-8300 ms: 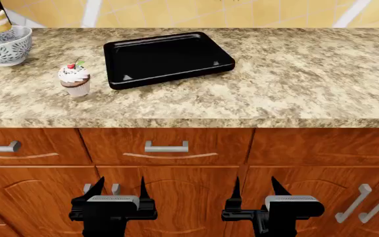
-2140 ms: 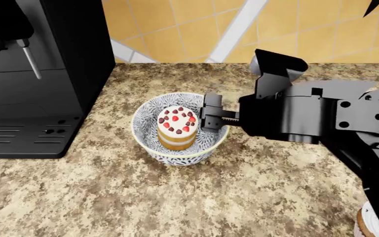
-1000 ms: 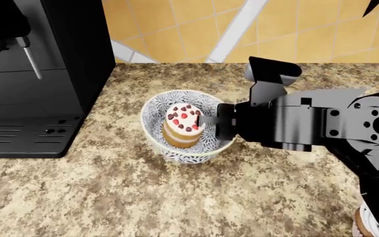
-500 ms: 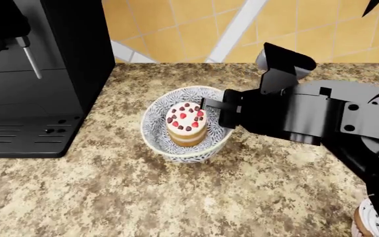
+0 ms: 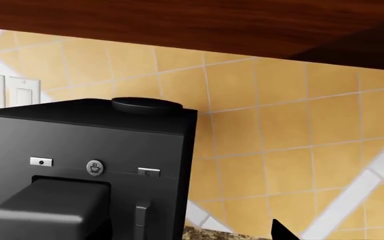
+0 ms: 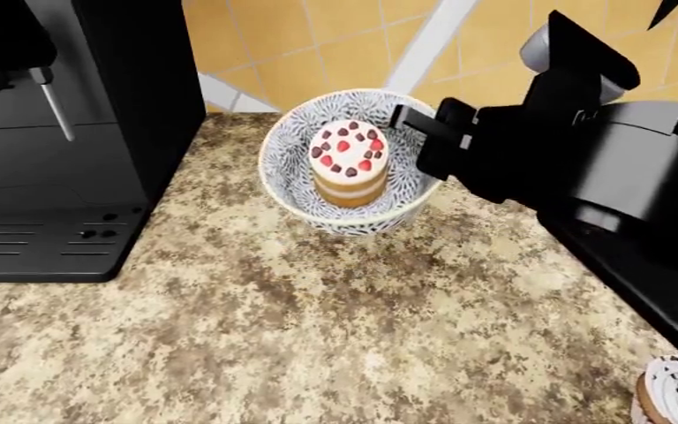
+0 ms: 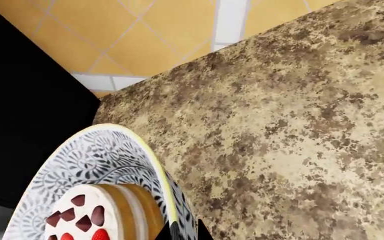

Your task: Pick up the bowl with cake and place it on the tray. Pick up the cupcake and place it on the tray.

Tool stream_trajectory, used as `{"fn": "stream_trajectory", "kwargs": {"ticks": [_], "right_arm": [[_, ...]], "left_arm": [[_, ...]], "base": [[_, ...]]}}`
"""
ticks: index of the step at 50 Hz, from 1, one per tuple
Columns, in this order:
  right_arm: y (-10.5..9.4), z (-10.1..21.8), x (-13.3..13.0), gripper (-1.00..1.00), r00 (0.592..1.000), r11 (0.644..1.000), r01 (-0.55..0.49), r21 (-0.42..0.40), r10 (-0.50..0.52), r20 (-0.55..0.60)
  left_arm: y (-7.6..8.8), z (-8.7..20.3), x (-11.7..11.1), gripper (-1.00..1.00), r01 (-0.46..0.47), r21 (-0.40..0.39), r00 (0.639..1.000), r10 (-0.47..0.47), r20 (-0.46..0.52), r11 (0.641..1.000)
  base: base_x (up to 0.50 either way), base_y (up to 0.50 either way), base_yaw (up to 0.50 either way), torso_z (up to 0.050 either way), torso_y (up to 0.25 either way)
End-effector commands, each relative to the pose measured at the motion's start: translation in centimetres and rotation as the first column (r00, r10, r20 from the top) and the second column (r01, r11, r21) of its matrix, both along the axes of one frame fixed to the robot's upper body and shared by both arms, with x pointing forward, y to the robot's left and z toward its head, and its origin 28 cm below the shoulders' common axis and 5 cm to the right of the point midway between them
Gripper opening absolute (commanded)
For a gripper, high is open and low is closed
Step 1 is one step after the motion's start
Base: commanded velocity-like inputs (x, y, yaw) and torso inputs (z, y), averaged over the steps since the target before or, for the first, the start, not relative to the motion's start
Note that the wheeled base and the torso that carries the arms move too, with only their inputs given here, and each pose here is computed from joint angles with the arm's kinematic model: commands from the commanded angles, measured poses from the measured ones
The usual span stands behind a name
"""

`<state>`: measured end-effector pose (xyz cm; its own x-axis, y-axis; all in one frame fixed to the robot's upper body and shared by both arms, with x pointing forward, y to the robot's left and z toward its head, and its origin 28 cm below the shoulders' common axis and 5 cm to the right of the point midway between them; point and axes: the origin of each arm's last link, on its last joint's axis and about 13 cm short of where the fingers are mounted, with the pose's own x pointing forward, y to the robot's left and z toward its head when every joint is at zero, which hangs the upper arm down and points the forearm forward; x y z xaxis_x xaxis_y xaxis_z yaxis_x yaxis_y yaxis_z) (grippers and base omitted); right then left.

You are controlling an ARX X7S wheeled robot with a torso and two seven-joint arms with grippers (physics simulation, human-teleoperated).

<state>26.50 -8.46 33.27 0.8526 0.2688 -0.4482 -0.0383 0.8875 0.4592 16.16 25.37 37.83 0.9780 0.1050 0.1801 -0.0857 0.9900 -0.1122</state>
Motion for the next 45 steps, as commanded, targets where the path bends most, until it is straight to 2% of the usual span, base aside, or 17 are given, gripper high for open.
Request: {"fn": "stream_trajectory", "kwargs": {"ticks": [1,13,25,34,37,45], "right_arm": [[-0.9,2.5,-1.6,-1.0,0.996,0.999,0.024,0.033,-0.027,0.088],[-1.3,3.8,-2.8,-1.0,0.992,0.999,0.034,0.027,-0.037,0.119],[-1.5,4.0,-2.8,-1.0,0.992,0.999,0.04,0.025,-0.043,0.122],[-1.5,3.8,-2.5,-1.0,0.989,1.0,0.022,-0.009,-0.02,0.146],[-1.7,3.9,-2.8,-1.0,0.987,0.998,0.063,0.01,-0.064,0.145],[-2.0,3.7,-2.7,-1.0,0.988,0.998,0.065,0.003,-0.065,0.142]], "left_arm": [[0.0,0.0,0.0,1.0,-0.001,0.002,1.0,0.001,0.0,1.0],[0.0,-0.1,0.1,1.0,-0.004,0.002,1.0,0.004,-0.005,1.0],[-0.1,-0.1,0.1,1.0,-0.003,0.004,1.0,0.003,-0.004,1.0],[-0.1,-0.1,0.1,1.0,-0.003,0.004,1.0,0.003,-0.001,1.0],[-0.1,-0.1,0.1,1.0,-0.002,0.005,1.0,0.002,-0.001,1.0],[-0.1,-0.1,0.0,1.0,-0.002,0.007,1.0,0.002,0.001,1.0]], "base": [[-0.01,-0.41,0.0,0.0,0.0],[-0.17,-0.48,0.0,0.0,0.0],[-0.29,-0.44,0.0,0.0,0.0],[-0.17,-0.49,0.0,0.0,0.0],[0.44,-0.29,0.0,0.0,0.0],[0.23,-0.47,0.0,0.0,0.0]]}}
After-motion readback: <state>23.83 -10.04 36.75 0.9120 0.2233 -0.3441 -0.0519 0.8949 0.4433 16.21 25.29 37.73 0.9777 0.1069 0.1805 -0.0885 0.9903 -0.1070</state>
